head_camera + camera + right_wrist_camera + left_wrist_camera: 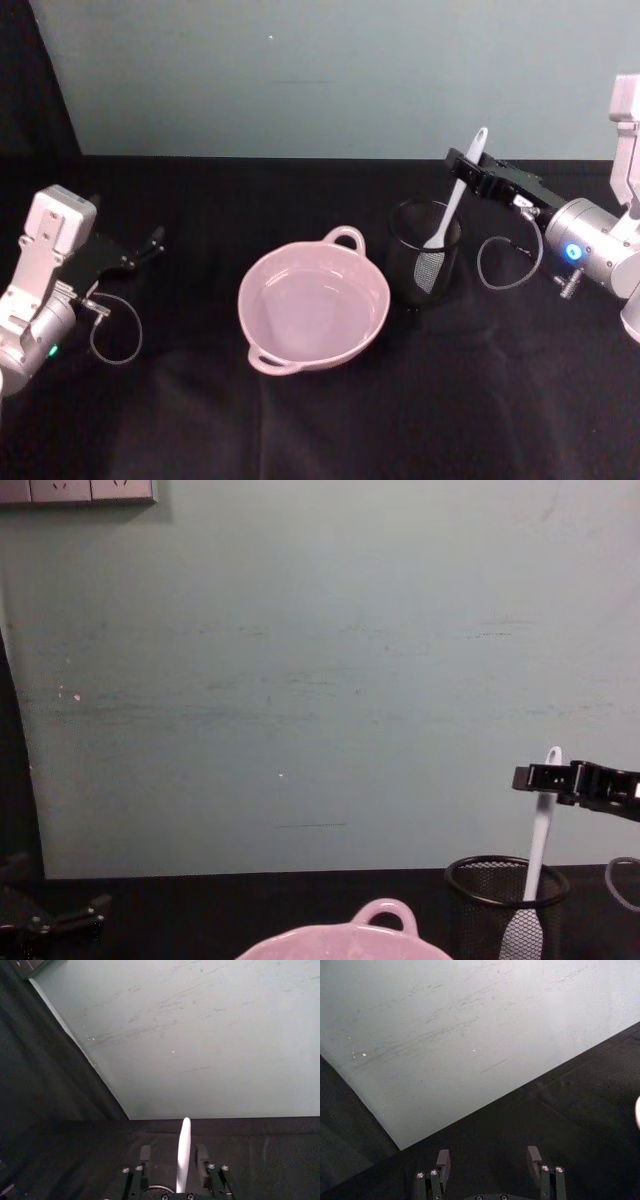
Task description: Use the one hand to pick up the spoon and stir the clear water in the bowl.
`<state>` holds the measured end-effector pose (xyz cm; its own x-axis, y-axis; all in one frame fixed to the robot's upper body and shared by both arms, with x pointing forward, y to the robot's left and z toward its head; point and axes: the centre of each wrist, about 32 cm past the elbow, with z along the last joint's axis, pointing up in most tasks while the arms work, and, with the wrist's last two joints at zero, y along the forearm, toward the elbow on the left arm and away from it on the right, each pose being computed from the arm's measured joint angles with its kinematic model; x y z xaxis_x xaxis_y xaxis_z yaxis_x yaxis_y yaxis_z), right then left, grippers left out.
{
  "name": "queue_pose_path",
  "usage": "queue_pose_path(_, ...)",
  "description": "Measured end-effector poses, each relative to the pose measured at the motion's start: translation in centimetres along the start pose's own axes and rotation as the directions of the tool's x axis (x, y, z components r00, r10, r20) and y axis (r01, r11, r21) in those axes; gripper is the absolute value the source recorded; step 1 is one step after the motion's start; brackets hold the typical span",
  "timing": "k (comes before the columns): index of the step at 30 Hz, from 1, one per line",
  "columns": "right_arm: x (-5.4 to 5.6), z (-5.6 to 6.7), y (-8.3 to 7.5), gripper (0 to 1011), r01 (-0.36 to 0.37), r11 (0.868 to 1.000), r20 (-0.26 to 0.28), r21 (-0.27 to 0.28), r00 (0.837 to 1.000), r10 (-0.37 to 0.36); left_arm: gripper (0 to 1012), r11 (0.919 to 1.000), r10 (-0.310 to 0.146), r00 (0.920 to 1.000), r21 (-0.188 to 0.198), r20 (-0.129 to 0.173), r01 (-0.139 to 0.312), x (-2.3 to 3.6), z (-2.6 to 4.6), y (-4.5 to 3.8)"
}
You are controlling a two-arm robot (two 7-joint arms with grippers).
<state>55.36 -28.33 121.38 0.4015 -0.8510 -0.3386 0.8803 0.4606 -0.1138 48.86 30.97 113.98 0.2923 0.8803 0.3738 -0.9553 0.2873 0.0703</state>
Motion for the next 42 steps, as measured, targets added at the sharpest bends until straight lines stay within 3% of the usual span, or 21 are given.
queue_pose_path(14,0.0,0.0,0.0,124,0.000,1.000,0.000,0.000,1.000,0.000,1011,1.0000,0.000,1.0000,0.000,0.000,0.000,0.00,0.00,0.00)
queue_pose_path(28,0.0,0.0,-0.1,110,0.000,1.000,0.005,0.003,1.000,0.000,1011,1.0000,0.000,1.0000,0.000,0.000,0.000,0.00,0.00,0.00)
queue_pose_path(30,-0.2,0.1,-0.3,110,-0.004,1.000,0.028,0.017,1.000,0.003,1012,1.0000,0.000,1.0000,0.000,0.000,0.000,0.00,0.00,0.00)
queue_pose_path(34,-1.4,0.6,-1.3,110,-0.021,0.998,0.140,0.062,0.990,0.012,1011,1.0000,0.000,1.0000,0.000,0.000,0.000,0.00,0.00,0.00)
queue_pose_path(35,-1.4,0.6,-1.3,110,-0.021,0.998,0.140,0.062,0.990,0.012,1011,1.0000,0.000,1.0000,0.000,0.000,0.000,0.00,0.00,0.00)
queue_pose_path(40,-3.2,1.7,-2.3,110,-0.031,0.995,0.283,0.095,0.959,0.003,1011,1.0000,0.000,1.0000,0.000,0.000,0.000,0.00,0.00,0.00)
queue_pose_path(42,-3.6,2.1,-2.5,110,-0.035,0.995,0.313,0.098,0.950,0.002,1011,1.0000,0.000,1.0000,0.000,0.000,0.000,0.00,0.00,0.00)
